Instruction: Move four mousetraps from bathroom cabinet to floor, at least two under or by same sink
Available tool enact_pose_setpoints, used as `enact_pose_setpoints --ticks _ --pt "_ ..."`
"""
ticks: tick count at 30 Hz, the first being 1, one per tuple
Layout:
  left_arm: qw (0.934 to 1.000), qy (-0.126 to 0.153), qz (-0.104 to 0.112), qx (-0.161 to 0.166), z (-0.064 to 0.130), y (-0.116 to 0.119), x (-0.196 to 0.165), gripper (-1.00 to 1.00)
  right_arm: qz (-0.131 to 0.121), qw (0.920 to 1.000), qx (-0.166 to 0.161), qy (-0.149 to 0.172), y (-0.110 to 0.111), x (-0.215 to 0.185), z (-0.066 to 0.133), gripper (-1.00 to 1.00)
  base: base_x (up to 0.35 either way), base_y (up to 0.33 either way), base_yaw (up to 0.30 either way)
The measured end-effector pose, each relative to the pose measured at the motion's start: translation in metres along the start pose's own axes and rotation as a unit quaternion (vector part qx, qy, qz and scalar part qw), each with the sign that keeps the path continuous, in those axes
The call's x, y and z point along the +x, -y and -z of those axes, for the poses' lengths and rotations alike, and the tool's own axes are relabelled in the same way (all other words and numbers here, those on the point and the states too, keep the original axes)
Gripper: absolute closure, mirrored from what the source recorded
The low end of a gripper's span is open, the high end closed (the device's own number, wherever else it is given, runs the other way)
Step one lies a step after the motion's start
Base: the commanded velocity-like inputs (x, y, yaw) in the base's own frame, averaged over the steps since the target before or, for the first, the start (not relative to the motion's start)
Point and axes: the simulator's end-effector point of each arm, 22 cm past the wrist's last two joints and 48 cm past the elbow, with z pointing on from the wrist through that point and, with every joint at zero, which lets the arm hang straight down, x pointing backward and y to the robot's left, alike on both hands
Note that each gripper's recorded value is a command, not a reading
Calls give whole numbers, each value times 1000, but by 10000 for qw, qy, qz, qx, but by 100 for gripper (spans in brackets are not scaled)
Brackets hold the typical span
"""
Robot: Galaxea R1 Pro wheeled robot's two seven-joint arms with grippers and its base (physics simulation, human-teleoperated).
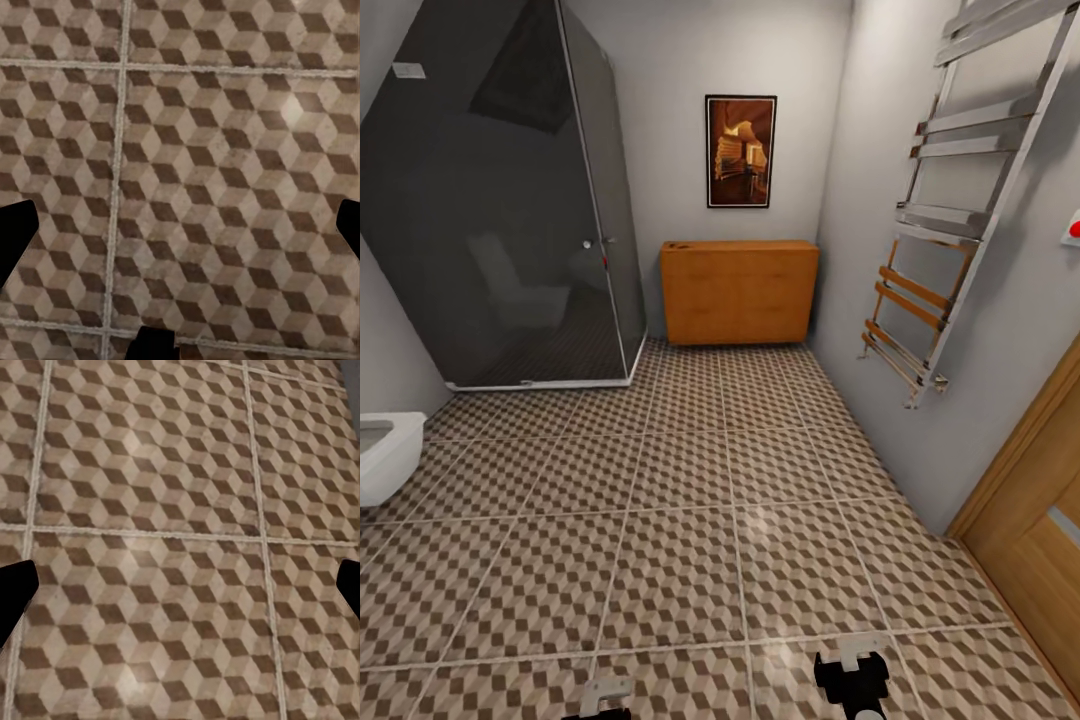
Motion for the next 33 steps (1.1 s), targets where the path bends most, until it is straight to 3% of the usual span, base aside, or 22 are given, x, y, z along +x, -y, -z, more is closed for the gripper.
enact_pose_setpoints --ticks 33 --pt "10000 3 -7 13 0 2 0 -100 9 10000 2 -11 1 1 0 -100 338 0 0"
